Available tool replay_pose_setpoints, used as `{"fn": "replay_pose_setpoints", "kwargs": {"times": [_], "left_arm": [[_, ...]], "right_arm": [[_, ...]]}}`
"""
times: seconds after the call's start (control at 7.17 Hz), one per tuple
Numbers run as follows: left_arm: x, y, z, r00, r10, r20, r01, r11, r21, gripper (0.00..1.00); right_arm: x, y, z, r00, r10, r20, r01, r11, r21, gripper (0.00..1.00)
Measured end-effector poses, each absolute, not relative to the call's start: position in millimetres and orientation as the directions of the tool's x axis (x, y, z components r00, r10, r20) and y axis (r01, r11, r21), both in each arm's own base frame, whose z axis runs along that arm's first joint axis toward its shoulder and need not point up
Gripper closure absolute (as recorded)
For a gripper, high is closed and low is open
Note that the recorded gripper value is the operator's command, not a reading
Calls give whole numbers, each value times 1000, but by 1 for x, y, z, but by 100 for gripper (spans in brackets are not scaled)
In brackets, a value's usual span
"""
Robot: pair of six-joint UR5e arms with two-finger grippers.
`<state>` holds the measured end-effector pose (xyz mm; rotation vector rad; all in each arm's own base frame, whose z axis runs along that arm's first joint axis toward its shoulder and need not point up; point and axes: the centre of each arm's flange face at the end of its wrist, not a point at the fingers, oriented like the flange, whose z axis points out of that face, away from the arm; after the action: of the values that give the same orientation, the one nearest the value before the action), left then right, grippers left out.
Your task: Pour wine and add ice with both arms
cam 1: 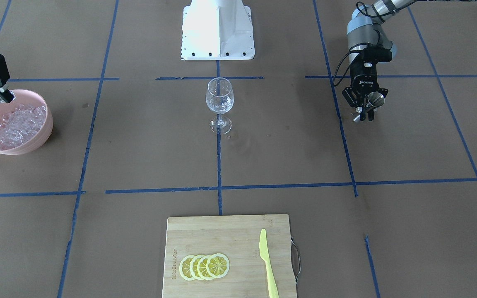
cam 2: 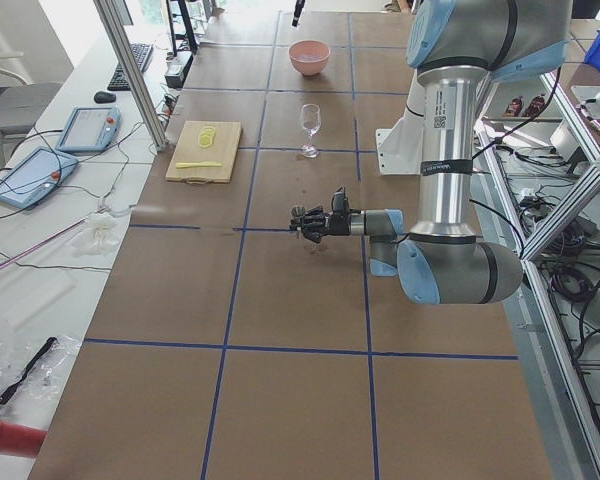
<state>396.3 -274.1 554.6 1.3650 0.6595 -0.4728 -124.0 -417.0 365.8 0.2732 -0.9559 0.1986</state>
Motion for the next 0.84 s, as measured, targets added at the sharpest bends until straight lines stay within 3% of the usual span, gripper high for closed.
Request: {"fn": "replay_pose_setpoints", "kwargs": {"times": [0.84], "left_arm": [[410, -270, 550, 692, 66, -719, 701, 174, 691, 100]], "right_arm": [[-124, -417, 367, 564, 50, 825, -285, 949, 138, 100]]}}
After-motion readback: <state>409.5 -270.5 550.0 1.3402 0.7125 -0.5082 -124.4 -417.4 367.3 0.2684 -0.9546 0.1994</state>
